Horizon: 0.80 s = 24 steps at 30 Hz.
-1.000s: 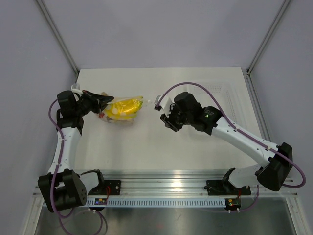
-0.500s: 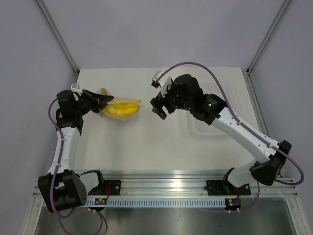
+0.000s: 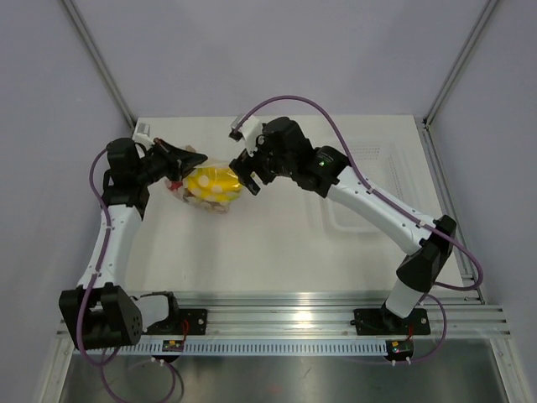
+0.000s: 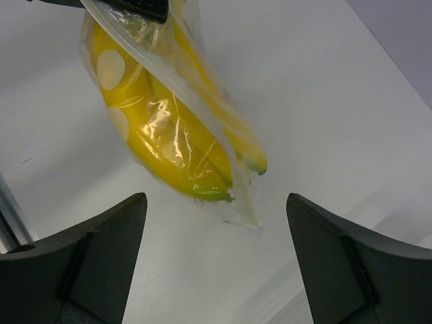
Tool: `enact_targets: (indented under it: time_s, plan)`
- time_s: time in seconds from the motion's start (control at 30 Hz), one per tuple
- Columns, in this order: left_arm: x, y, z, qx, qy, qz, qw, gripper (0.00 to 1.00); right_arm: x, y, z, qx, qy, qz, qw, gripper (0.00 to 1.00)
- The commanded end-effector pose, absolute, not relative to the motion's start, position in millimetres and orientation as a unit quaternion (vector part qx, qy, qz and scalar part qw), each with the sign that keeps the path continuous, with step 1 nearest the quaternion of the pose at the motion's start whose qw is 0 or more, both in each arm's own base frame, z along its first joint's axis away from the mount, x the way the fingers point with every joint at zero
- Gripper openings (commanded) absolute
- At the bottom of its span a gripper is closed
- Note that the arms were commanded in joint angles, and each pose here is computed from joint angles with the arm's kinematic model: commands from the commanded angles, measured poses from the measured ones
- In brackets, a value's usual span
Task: Place the food in the zip-top bag and seal the zipper
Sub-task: Place the zipper food storage bag at the center of the board.
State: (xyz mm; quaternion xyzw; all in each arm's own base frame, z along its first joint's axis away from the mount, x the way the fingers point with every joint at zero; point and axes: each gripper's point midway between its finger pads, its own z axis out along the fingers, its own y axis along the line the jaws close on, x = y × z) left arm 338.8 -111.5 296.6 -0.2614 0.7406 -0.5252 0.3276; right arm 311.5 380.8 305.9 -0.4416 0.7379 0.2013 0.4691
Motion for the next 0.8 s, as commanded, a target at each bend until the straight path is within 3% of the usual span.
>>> enact_targets:
  time_s: [0.0, 0.27, 0.4, 0.53, 0.57, 0.6, 0.63, 0.67, 0.7, 0.77]
  plan:
    - [361.6, -134.6, 333.2, -0.158, 0.737, -0.551, 0.360, 0.00, 335.8, 359.5, 344.4, -0.356, 0.746, 0.161, 0.539, 0.92]
    - [412.5, -193.9, 340.7, -0.053, 0.715, -0.612, 0.333, 0.00, 355.4, 284.9, 351.6, -0.218, 0.775, 0.121, 0.581, 0.94]
    - [411.7, -213.9, 346.9, -0.019, 0.676, -0.664, 0.320, 0.00, 347.0, 261.3, 351.4, -0.197, 0.772, 0.118, 0.593, 0.94]
    - [405.7, -214.9, 311.3, -0.021, 0.684, -0.665, 0.299, 0.03, 341.3, 251.3, 327.9, -0.194, 0.790, 0.106, 0.572, 0.95]
    - [398.9, -215.4, 288.2, -0.028, 0.696, -0.660, 0.281, 0.12, 338.7, 252.2, 324.6, -0.190, 0.793, 0.112, 0.568, 0.95]
    - [394.8, -215.4, 275.3, -0.032, 0.705, -0.656, 0.267, 0.29, 335.8, 251.2, 317.1, -0.185, 0.798, 0.116, 0.561, 0.95]
    - [388.9, -215.7, 260.3, -0.038, 0.714, -0.652, 0.253, 0.68, 333.7, 251.6, 313.7, -0.186, 0.800, 0.121, 0.557, 0.95]
    - [380.1, -215.1, 234.9, -0.037, 0.730, -0.639, 0.241, 0.89, 331.6, 252.2, 310.6, -0.181, 0.803, 0.127, 0.553, 0.95]
    - [368.3, -213.9, 214.8, -0.058, 0.751, -0.624, 0.208, 0.99, 329.0, 249.5, 304.0, -0.179, 0.809, 0.125, 0.546, 0.96]
    - [347.0, -209.2, 183.0, -0.053, 0.778, -0.595, 0.192, 0.99, 322.9, 248.7, 299.8, -0.175, 0.813, 0.134, 0.538, 0.97]
